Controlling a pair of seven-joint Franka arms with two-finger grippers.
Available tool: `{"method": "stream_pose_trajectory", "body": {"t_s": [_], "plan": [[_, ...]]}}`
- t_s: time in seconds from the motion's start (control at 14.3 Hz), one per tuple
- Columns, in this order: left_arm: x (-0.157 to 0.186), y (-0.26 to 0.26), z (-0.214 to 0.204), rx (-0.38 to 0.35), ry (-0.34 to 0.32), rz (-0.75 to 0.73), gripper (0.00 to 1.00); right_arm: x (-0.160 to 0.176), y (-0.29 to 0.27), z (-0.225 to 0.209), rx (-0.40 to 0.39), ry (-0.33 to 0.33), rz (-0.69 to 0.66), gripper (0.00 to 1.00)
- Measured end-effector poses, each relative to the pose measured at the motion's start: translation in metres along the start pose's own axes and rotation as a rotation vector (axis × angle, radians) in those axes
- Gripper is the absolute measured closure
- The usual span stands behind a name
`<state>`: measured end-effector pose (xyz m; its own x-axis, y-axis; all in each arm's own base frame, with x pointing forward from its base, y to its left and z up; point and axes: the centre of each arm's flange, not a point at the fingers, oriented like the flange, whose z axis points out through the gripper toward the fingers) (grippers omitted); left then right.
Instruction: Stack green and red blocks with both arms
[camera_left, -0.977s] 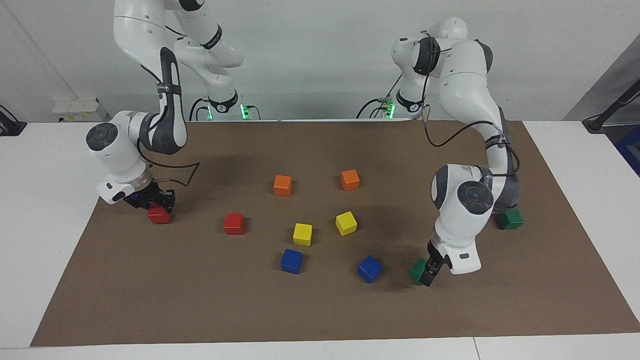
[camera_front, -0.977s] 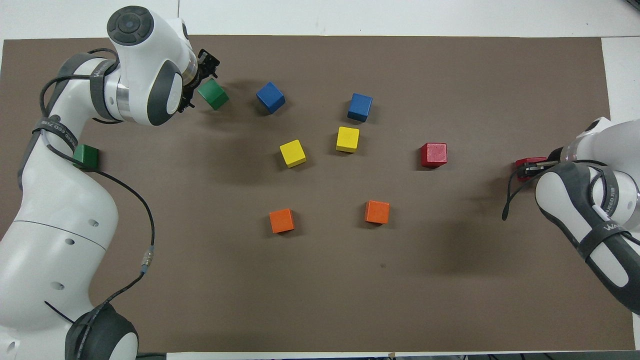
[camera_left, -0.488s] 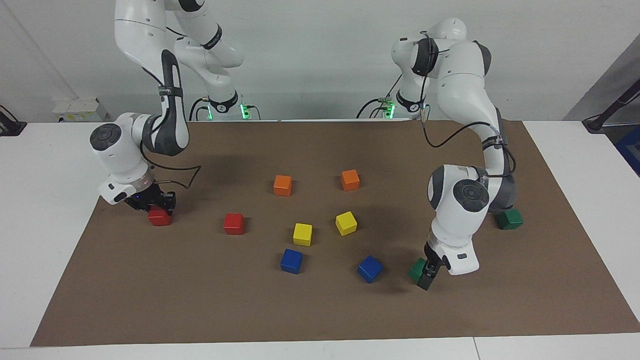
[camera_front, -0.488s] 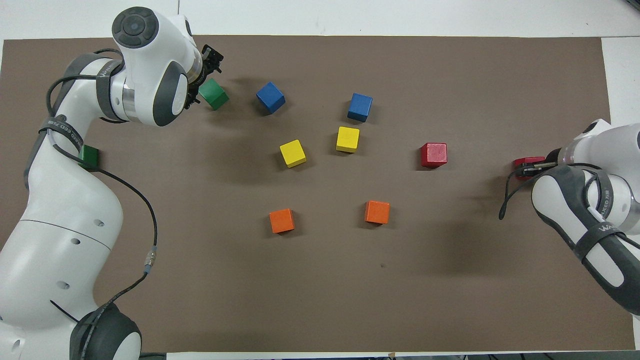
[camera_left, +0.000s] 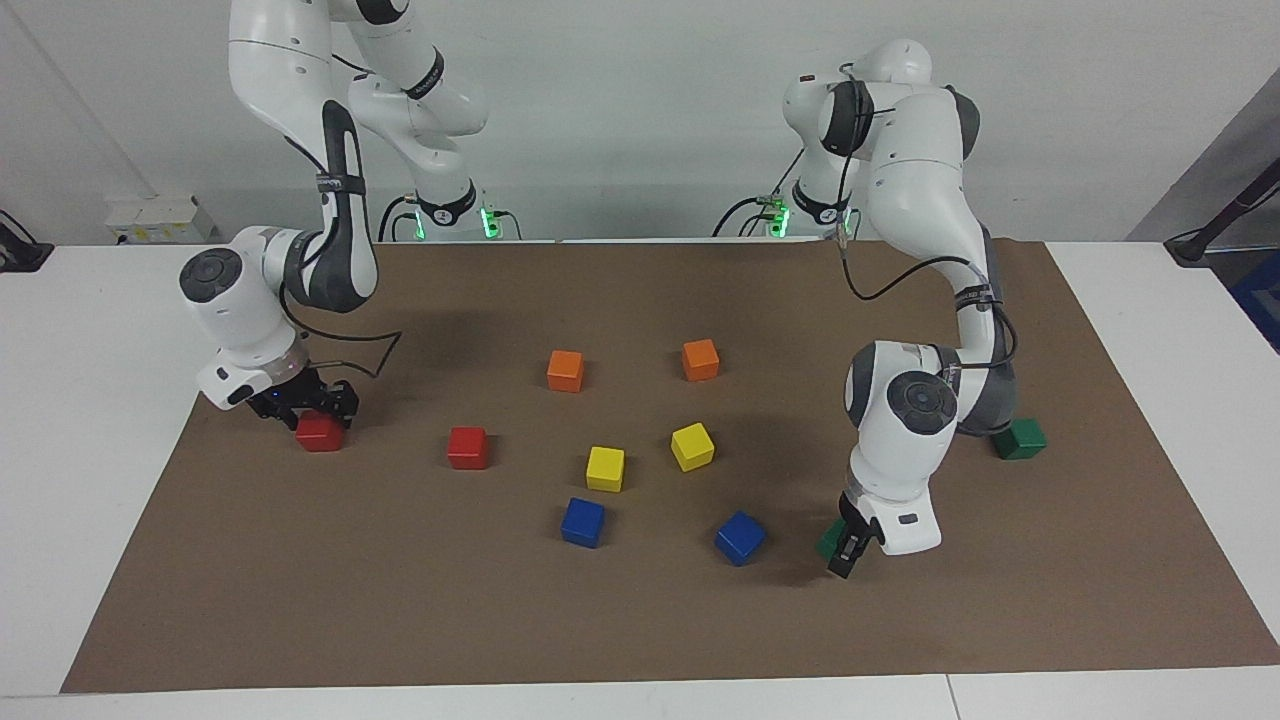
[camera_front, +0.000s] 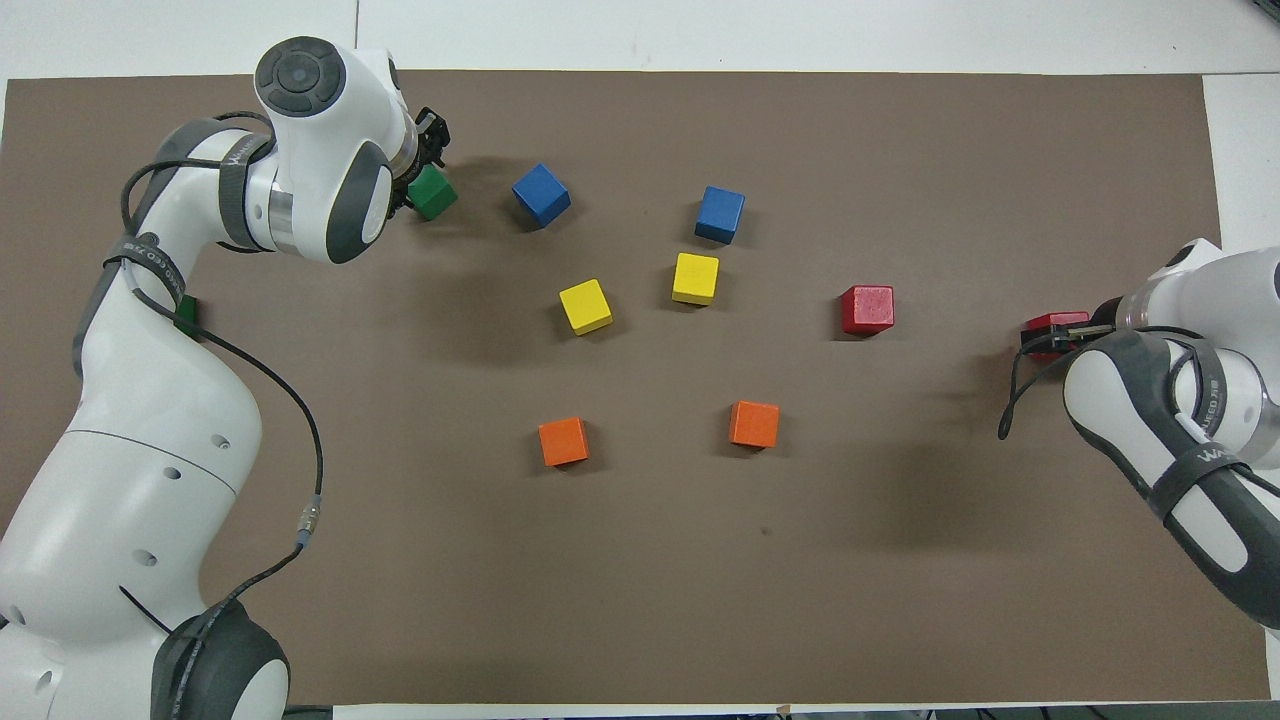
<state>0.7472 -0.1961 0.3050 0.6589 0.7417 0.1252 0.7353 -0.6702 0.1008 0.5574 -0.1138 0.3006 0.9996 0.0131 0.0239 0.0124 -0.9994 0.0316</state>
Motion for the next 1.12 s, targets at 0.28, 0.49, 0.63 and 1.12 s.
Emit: {"method": "stream_pose_trajectory", "body": {"t_s": [0.28, 0.49, 0.63, 1.12], "plan": [[0.001, -0.001, 0.000, 0.011, 0.003, 0.003, 0.43, 0.010, -0.005, -0.035, 0.010, -0.023, -0.012, 0.00], [0.002, -0.004, -0.002, 0.032, -0.005, 0.007, 0.43, 0.028, -0.024, -0.110, 0.018, -0.033, -0.043, 0.00], [0.017, -0.012, -0.019, 0.047, -0.022, 0.039, 0.43, 0.039, -0.046, -0.148, 0.016, -0.007, -0.043, 0.00], [0.137, -0.149, -0.152, 0.081, -0.137, 0.656, 0.43, 0.051, -0.222, -0.143, 0.028, 0.035, 0.101, 0.00]]}}
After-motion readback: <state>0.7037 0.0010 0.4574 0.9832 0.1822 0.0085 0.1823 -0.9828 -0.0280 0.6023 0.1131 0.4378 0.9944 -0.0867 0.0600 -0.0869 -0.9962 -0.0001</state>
